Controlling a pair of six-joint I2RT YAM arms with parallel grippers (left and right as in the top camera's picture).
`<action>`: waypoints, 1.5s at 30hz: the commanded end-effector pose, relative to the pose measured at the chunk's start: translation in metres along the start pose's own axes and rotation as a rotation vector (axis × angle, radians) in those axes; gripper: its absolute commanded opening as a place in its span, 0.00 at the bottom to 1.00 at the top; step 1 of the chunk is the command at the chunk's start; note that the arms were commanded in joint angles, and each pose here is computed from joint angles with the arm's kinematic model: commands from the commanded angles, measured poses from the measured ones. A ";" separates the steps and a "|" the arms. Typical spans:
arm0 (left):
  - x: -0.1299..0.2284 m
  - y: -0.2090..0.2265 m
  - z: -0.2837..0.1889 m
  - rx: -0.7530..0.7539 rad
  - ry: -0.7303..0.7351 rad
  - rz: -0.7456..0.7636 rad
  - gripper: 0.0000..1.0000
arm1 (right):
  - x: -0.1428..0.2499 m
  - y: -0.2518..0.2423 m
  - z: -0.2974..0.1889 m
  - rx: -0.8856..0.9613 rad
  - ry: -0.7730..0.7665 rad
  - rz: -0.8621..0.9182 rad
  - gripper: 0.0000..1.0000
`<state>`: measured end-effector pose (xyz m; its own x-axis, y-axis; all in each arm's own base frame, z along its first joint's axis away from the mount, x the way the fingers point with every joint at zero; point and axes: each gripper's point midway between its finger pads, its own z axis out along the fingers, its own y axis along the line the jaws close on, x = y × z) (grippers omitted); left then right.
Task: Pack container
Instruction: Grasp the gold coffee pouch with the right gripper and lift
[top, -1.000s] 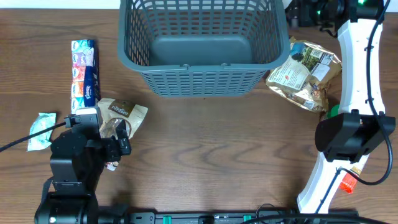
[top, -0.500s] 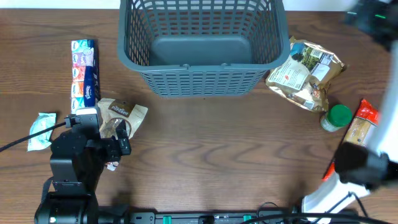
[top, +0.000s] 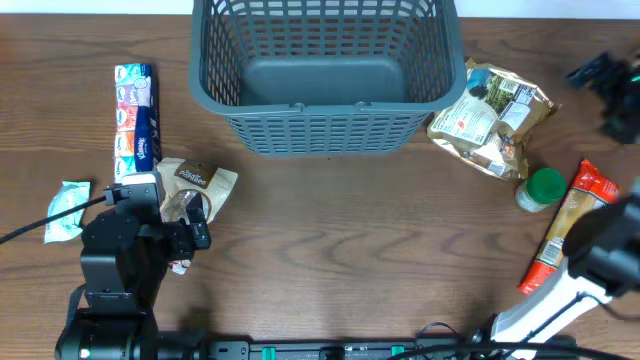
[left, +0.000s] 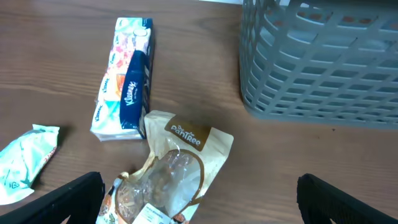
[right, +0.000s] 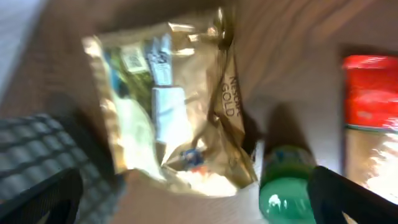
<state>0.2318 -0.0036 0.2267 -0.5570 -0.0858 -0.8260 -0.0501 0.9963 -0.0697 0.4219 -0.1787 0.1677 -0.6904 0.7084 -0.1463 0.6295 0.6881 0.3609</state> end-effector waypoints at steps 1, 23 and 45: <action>-0.007 0.004 -0.004 -0.019 -0.018 0.013 0.98 | 0.009 0.015 0.023 -0.078 0.042 -0.101 0.99; 0.008 0.005 -0.004 -0.025 0.044 0.016 0.98 | 0.059 0.002 0.165 -0.165 0.104 -0.216 0.99; 0.008 0.005 -0.004 -0.025 0.044 0.016 0.98 | 0.051 0.018 0.141 -0.213 0.029 -0.250 0.01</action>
<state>0.2232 -0.0032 0.2148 -0.6051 -0.0836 -0.7917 -0.0541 0.9965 -0.0639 0.4540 -0.1142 0.0362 -0.8156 0.5295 -0.2333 0.3577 0.7782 0.5161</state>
